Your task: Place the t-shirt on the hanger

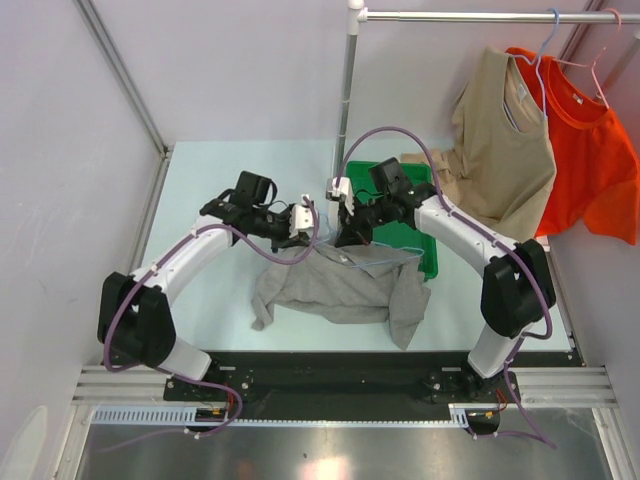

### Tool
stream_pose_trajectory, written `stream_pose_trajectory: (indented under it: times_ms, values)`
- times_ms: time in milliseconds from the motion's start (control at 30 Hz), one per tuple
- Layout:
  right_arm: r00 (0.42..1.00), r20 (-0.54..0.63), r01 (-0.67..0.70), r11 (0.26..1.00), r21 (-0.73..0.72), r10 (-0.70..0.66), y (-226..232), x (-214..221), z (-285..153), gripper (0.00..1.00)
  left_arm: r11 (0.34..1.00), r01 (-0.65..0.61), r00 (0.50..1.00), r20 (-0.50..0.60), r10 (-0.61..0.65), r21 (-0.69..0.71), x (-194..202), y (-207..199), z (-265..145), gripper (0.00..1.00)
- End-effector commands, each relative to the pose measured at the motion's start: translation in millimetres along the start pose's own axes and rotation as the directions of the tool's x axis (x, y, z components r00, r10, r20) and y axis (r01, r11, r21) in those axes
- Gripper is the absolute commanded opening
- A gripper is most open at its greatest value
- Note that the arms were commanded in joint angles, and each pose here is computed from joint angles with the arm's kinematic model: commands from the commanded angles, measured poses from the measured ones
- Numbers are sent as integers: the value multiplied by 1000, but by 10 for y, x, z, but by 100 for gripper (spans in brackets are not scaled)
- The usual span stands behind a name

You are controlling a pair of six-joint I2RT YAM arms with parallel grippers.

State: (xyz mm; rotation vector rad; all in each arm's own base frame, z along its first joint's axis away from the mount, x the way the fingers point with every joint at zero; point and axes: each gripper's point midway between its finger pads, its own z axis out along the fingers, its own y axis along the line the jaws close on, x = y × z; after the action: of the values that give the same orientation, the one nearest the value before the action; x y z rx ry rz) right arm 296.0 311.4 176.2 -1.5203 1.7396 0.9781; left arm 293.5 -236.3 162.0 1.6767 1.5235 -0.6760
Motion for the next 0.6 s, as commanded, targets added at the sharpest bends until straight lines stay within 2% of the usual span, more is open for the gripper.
stream_pose_trajectory:
  times_ms: [0,100,167,333,433,567]
  values:
    - [996,89,11,1000,-2,-11,-49,-183,161,0,999,-44,993,108,46,-17,-430,26,-155,8]
    - [997,81,8,1000,16,-9,-77,-106,205,0,999,-38,994,101,39,-9,-426,-26,-186,11]
    - [997,79,7,1000,29,-9,-109,-63,208,0,999,-32,996,82,32,0,-386,-79,-207,25]
    - [989,136,48,998,27,-52,-74,-201,172,0,999,-28,998,47,29,-21,-250,-81,-342,45]
    - [983,167,71,997,6,-71,-17,-285,155,0,999,-17,999,33,18,-38,-157,-7,-429,53]
    - [974,200,106,994,-4,-103,39,-377,136,0,999,-17,1000,15,17,-47,-47,38,-405,57]
